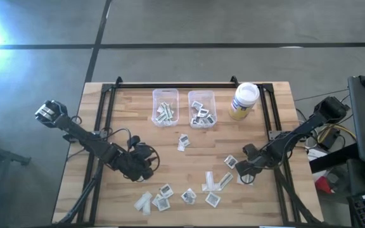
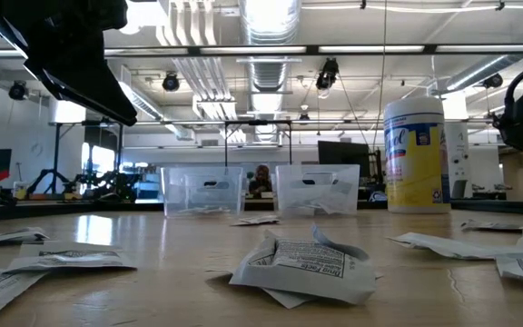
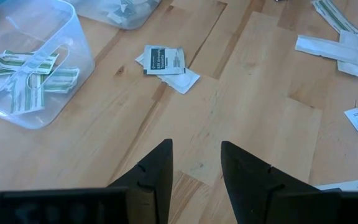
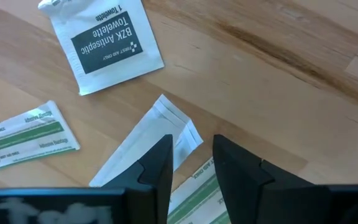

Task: Pick & Place First Aid Supplies
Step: Put the green bandage pack into the left transparent bin

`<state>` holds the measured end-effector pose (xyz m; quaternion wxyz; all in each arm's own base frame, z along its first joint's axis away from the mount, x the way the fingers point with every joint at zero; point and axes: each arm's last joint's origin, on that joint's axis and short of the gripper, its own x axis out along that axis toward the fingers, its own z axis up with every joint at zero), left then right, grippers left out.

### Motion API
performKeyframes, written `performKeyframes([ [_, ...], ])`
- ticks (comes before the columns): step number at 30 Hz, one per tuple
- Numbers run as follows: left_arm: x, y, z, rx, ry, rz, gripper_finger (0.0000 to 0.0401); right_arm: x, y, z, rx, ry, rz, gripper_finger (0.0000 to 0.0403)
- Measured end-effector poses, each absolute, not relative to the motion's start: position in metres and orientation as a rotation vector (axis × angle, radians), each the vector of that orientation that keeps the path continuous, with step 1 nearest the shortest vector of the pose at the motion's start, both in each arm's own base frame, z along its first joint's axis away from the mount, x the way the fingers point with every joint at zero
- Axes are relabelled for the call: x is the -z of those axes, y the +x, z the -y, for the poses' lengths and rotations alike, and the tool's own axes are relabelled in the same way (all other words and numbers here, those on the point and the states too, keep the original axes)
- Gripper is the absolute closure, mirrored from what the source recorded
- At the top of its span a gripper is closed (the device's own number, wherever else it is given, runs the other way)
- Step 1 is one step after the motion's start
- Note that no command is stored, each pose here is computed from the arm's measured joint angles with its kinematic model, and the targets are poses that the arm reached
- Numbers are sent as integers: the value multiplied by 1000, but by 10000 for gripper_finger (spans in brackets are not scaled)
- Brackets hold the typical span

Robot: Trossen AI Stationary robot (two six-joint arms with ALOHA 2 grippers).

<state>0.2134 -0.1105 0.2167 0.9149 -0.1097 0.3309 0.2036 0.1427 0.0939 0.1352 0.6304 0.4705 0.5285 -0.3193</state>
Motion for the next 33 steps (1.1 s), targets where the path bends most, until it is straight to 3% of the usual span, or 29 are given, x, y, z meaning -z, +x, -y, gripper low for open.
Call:
performKeyframes([
  [13,-217,213,111,-419,-227,-681,273,-135,143,-94,745,1092,-1202,343],
  [26,-216,213,110,-420,-226,-682,273,-136,148,-96,712,1115,-1156,334],
  [33,-216,213,110,-420,-225,-683,273,-133,146,-95,728,1103,-1159,355],
])
